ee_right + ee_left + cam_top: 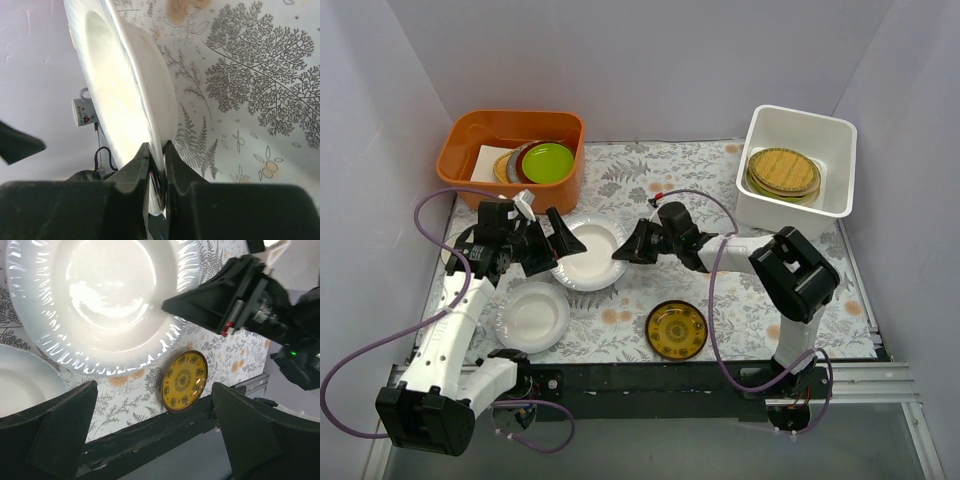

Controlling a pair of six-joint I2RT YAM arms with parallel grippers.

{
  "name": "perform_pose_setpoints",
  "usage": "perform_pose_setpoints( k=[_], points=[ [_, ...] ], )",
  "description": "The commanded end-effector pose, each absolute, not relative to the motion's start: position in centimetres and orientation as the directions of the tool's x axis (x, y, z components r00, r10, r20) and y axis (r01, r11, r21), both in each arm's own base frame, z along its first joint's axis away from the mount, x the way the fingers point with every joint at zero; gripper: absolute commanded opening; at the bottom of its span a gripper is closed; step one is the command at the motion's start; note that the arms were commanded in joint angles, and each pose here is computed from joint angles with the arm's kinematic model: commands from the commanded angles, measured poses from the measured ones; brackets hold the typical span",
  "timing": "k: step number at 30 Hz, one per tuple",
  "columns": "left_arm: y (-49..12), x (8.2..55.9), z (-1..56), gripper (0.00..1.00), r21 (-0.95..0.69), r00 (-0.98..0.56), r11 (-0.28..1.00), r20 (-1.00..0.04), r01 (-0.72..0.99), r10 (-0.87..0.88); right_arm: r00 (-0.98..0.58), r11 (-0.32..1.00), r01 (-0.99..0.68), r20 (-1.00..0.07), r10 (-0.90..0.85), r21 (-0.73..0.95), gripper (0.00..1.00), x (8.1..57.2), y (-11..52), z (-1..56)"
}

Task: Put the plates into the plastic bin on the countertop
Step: Pick up the plate at the center of the board.

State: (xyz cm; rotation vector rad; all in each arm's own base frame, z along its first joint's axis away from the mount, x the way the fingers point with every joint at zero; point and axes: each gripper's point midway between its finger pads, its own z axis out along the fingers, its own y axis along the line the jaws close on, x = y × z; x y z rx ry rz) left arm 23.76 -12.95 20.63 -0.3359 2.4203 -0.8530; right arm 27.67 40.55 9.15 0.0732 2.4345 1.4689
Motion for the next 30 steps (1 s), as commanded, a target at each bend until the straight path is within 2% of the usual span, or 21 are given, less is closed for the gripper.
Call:
perform_pose_setpoints(
  k=[1,5,10,15,30],
  points=[
    [-12.9,23.1,20.1,0.98,-0.639,-0.820,0.768,-0.421,-0.034,-0.387,-0.877,0.377,-0.326,-0.426,0.222,0.867,0.01,29.1,39.3,17.8],
    [-12.9,22.9,19.9,0.98,-0.645,-0.820,0.763,-0.420,-0.032,-0.390,-0.855,0.443,-0.327,-0.462,0.238,0.834,0.01,29.7,36.9,18.6],
    [-13.1,22.5,20.5,0.98,-0.650,-0.825,0.759,-0.421,-0.016,-0.378,-0.777,0.513,-0.387,-0.571,0.266,0.766,0.01,30.8,34.0,21.6],
    [-13.0,22.1,20.4,0.98,-0.642,-0.831,0.766,-0.420,-0.012,-0.365,-0.718,0.564,-0.403,-0.631,0.294,0.721,0.01,32.4,31.2,24.3],
    [-14.1,20.9,17.7,0.98,-0.706,-0.855,0.708,-0.352,-0.026,-0.382,-0.618,0.650,-0.359,-0.692,0.372,0.670,0.01,35.3,22.7,28.7]
  ],
)
